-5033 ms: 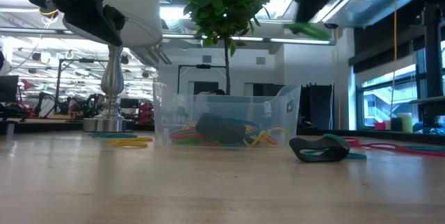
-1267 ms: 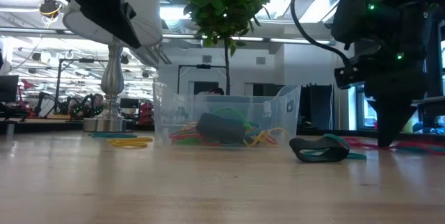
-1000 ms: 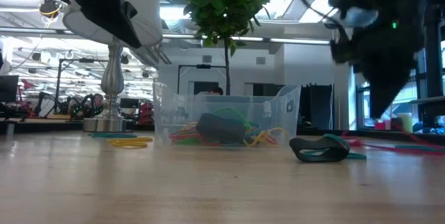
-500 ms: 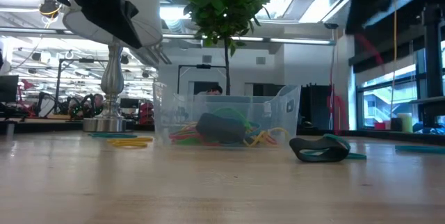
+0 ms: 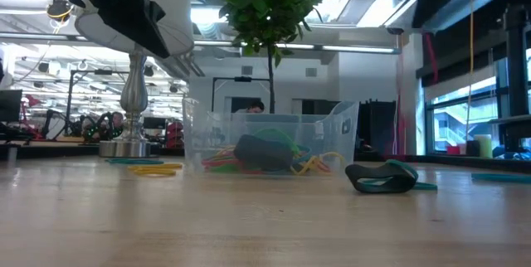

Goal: Pick and place rubber bands into bin
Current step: Put the middle red rubber band into the transparent container, then put the left red rubber band into the transparent container

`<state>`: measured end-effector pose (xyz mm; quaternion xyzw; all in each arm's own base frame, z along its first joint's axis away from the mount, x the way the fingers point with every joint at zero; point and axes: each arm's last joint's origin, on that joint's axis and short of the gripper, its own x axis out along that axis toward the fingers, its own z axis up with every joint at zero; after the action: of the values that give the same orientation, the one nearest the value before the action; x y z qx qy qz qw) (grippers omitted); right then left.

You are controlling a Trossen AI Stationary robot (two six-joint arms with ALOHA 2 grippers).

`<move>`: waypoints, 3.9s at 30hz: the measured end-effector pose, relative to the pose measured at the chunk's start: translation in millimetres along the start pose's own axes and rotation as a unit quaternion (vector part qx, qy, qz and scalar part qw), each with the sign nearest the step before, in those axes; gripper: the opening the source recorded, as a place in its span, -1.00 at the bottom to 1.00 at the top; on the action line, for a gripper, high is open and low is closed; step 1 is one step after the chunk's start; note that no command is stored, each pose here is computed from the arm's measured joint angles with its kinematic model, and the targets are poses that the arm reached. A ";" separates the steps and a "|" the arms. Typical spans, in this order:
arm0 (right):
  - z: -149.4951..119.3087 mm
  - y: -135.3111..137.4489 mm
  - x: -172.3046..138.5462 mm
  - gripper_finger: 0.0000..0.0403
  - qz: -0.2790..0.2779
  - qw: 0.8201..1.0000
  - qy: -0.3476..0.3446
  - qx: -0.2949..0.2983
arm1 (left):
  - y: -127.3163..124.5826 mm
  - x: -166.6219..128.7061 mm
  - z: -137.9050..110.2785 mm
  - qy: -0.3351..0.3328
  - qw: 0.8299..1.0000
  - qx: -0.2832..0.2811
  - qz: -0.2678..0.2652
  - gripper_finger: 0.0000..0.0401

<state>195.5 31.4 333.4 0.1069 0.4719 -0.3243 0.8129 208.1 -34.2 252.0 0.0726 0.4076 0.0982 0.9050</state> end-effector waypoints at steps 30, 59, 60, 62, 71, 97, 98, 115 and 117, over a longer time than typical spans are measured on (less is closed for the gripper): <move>-107.2 -14.2 111.1 -0.73 -0.140 0.967 0.190 0.095 | -0.2 0.0 0.1 0.000 1.000 -0.014 -0.003 -0.98; -52.6 -27.5 145.1 -0.35 0.078 0.982 0.146 -0.089 | -0.1 0.0 0.1 0.000 1.000 -0.014 -0.002 -0.98; -52.0 -28.7 145.7 -0.35 0.080 0.980 0.145 -0.106 | -0.1 0.0 0.1 0.000 1.000 -0.014 -0.002 -0.98; -50.6 -30.9 147.5 -0.36 0.086 0.979 0.147 -0.111 | -0.1 0.0 0.1 0.000 1.000 -0.015 -0.002 -0.98; -54.7 -24.9 175.7 -0.36 0.080 0.966 0.216 -0.121 | 0.2 0.0 0.4 -0.002 1.000 -0.021 0.003 -0.98; -42.9 -20.0 205.1 -0.36 0.050 0.963 0.232 -0.128 | 0.4 0.0 0.3 -0.002 0.999 -0.036 0.007 -0.98; -42.9 -19.3 207.3 -0.36 0.050 0.963 0.232 -0.130 | 0.4 0.0 0.3 -0.002 0.999 -0.036 0.007 -0.98; -50.4 -19.2 210.2 -0.71 0.062 0.948 0.278 -0.140 | 0.1 -0.1 0.3 -0.002 0.999 -0.042 0.002 -0.98; -51.0 -19.4 209.8 -0.89 0.063 0.947 0.283 -0.141 | 0.2 -0.1 0.3 -0.002 0.999 -0.042 0.002 -0.98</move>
<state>219.9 -48.5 133.3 0.1080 0.7155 -0.1590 0.6717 208.3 -34.0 252.3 0.0356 0.4012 0.1166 0.9078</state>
